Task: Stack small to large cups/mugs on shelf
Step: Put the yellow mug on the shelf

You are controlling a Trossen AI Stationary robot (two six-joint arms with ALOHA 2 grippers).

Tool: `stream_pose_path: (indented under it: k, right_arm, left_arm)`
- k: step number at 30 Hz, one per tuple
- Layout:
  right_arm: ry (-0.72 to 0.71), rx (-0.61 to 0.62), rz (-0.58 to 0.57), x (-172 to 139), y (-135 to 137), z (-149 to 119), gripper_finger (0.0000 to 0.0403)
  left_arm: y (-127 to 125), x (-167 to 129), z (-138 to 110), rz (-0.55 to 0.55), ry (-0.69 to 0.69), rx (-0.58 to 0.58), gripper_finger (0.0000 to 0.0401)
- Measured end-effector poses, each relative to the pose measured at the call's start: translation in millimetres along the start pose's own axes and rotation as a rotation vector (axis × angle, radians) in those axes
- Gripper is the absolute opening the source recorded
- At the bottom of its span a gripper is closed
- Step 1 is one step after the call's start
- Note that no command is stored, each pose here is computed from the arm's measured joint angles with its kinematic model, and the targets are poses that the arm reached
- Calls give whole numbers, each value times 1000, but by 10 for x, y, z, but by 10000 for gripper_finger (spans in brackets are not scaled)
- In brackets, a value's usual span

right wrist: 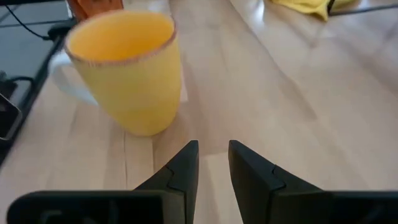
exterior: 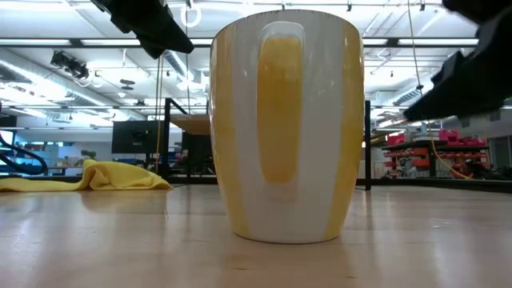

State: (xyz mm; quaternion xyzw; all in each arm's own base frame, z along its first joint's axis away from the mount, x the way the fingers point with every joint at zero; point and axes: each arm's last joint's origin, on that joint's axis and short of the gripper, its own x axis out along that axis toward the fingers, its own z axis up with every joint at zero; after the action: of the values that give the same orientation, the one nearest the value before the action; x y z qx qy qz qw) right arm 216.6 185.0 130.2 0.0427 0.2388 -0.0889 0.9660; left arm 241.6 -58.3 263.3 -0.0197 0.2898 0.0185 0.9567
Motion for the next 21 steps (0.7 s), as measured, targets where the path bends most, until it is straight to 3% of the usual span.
stream_pose_path:
  k: [4,7,10,21]
  right_arm:
    - [-19,17,29,165,48,-78,94]
    - [-35,-3,121,211,136,-106,87]
    - [-27,-28,218,233,273,-63,78]
    - [34,-96,366,546,539,13,59]
  left_arm:
    - [0,0,0,0,0,0,41]
    - [2,0,-10,2,10,2,36]
    - [2,2,-14,3,14,2,32]
    - [-1,1,-14,2,14,-22,39]
